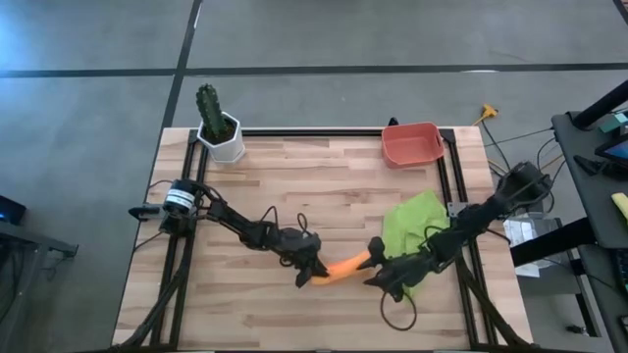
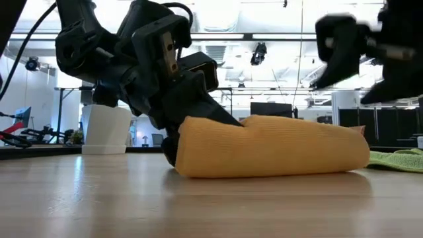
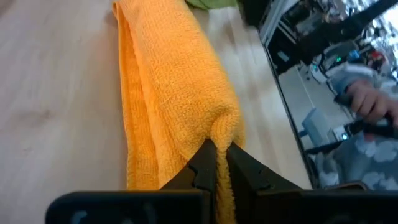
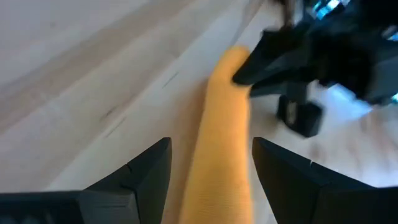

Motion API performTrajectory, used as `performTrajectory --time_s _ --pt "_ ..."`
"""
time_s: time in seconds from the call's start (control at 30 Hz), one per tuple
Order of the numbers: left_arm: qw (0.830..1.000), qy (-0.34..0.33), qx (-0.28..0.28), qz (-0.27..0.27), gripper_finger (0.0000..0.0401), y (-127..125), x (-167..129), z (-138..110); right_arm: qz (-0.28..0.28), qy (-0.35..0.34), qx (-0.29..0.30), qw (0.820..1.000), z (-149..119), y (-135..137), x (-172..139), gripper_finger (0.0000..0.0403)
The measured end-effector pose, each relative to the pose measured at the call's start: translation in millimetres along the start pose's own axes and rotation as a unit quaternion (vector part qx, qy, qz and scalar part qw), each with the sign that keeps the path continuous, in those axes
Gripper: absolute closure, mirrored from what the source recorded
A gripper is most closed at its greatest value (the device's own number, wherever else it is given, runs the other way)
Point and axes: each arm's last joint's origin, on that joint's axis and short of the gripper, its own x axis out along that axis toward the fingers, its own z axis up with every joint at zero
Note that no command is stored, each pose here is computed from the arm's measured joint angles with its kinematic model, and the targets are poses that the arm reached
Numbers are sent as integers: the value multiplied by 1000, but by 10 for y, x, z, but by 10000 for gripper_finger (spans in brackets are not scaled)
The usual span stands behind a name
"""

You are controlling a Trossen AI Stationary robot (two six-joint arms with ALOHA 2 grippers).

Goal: Roll microfiber towels into tight, uniform cylinder then place into a basket
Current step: Roll the orange microfiber cloth

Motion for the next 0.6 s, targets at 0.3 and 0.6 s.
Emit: performTrajectory --time_s 0.3,0.6 --pt "1000 3 -13 10 399 21 7 -17 -32 53 -47 997 22 115 423 183" --pt "1000 -1 -17 7 399 12 8 -13 -58 78 -90 991 156 118 575 183"
